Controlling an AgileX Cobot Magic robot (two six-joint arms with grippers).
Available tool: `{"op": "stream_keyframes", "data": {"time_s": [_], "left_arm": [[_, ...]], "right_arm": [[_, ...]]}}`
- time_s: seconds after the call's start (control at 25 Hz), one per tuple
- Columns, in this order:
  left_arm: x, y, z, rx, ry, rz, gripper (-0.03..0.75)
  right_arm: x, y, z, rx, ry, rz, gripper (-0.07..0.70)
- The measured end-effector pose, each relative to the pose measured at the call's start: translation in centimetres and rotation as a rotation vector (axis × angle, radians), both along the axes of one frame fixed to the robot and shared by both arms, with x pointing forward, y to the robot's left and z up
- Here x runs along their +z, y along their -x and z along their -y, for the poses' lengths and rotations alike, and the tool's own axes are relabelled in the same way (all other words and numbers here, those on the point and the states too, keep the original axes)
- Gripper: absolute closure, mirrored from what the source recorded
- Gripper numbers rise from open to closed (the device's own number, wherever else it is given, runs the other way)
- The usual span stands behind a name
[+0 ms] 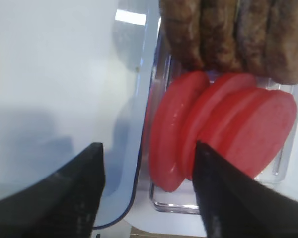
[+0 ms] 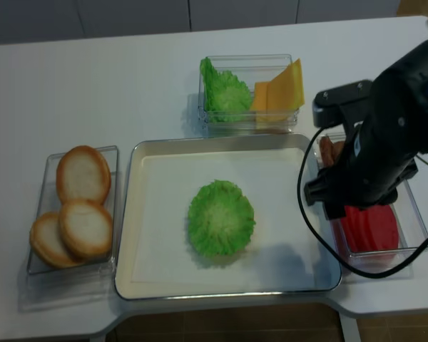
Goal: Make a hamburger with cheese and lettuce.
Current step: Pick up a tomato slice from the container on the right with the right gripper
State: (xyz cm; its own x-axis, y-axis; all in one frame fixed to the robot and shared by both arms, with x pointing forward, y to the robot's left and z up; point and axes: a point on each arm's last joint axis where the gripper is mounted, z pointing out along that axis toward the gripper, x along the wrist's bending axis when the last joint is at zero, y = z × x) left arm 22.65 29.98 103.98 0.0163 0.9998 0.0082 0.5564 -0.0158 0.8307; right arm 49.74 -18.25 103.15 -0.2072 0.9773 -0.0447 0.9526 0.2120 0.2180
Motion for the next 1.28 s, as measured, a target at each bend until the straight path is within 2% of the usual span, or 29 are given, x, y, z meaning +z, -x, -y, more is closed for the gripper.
{"op": "stream_keyframes", "data": {"time_s": [0.24, 0.72, 0.92, 1.12, 1.28], "left_arm": [[0.0, 0.0, 0.0, 0.0, 0.0, 0.0, 0.237], [0.0, 0.0, 0.0, 0.0, 0.0, 0.0, 0.237], [0.0, 0.0, 0.0, 0.0, 0.0, 0.0, 0.237], [0.0, 0.0, 0.0, 0.0, 0.0, 0.0, 0.237], [0.0, 0.0, 0.0, 0.0, 0.0, 0.0, 0.237]], "right_arm": [[-0.8, -0.4, -0.1, 0.004, 0.029, -0.015, 0.268], [-0.9, -0.8, 0.0, 0.021, 0.051, 0.013, 0.292], [-1.8, -1.2, -0.2, 0.025, 0.07, -0.01, 0.307], [-2.0, -1.3, -0.2, 0.028, 0.077, -0.012, 0.309], [-2.1, -1.4, -0.2, 0.03, 0.084, -0.015, 0.35]]}}
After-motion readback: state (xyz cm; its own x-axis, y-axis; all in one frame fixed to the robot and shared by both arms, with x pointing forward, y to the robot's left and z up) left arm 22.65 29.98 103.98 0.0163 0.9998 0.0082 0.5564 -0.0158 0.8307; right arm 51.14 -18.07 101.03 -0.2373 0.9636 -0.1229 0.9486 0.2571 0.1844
